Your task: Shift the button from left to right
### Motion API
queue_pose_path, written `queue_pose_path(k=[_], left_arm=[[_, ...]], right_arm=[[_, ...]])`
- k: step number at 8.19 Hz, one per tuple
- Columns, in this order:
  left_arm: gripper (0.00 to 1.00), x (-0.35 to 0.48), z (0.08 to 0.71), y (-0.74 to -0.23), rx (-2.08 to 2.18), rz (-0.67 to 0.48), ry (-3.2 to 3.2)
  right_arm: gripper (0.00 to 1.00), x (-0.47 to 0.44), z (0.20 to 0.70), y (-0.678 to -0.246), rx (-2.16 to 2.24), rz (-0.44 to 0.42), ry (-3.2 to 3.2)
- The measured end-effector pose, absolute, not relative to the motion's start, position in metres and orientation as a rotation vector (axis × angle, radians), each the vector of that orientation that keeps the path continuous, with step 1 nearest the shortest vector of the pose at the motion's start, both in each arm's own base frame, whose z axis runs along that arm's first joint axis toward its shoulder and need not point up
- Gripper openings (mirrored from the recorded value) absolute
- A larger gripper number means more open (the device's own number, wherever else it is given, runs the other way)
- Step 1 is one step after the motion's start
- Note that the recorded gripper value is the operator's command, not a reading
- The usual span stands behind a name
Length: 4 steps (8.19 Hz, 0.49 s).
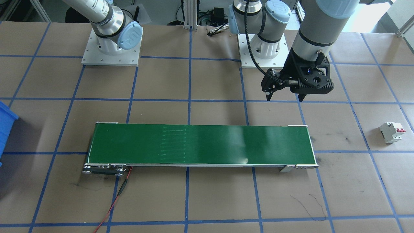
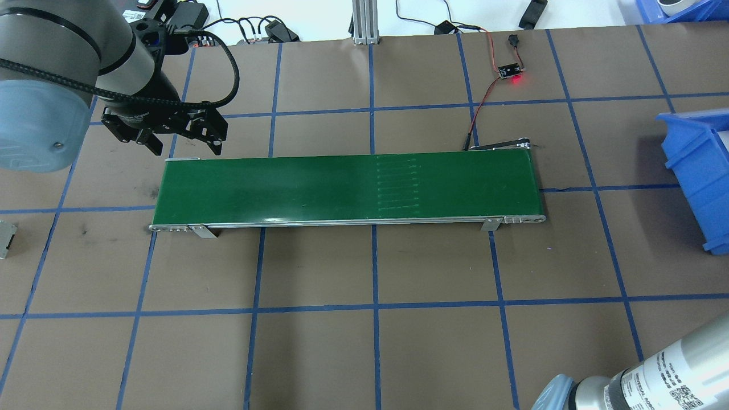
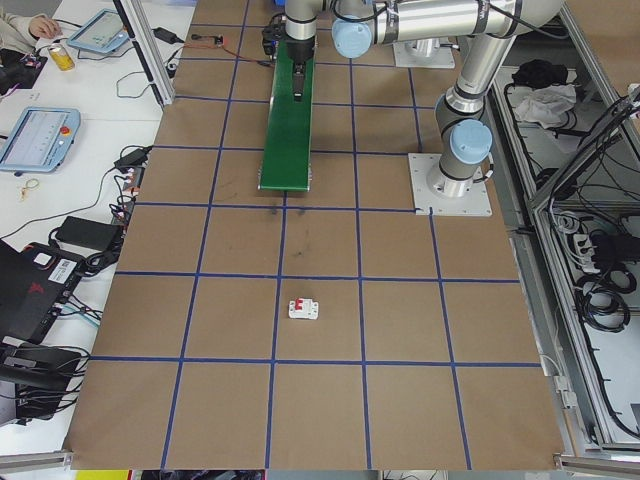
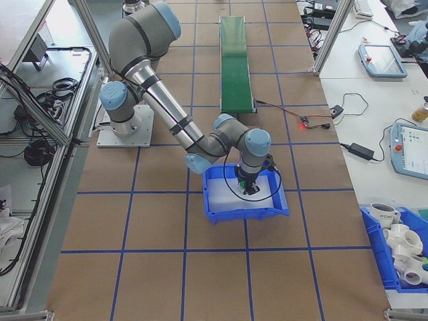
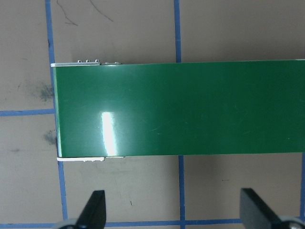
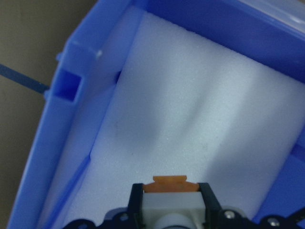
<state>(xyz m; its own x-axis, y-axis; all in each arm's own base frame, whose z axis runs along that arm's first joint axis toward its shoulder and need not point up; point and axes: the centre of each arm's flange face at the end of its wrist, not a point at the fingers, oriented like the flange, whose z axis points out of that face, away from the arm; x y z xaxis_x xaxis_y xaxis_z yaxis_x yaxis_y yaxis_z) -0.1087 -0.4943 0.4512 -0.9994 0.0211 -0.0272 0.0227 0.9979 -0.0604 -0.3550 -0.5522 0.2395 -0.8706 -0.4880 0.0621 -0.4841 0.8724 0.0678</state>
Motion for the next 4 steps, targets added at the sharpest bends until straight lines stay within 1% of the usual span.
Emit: queue_pose_path(k=[1, 2, 4], left_arm=[[1.00, -0.1089, 0.4538, -0.4931, 0.042, -0.105, 3.111], [1.00, -0.1095, 0.4568, -0.4915, 0.049, -0.116, 3.111], [1.00, -0.1101, 0.4613, -0.4885, 0.052, -0.131, 3.112]], right_arm=[[0.74, -0.3617, 0.2255, -0.5471, 0.786, -0.067, -2.966], [1.00, -0.3666, 0.2187, -0.5434, 0.795, -0.057, -2.968], [1.00, -0.3706, 0.2235, -0.5396, 0.841, -0.044, -2.946]])
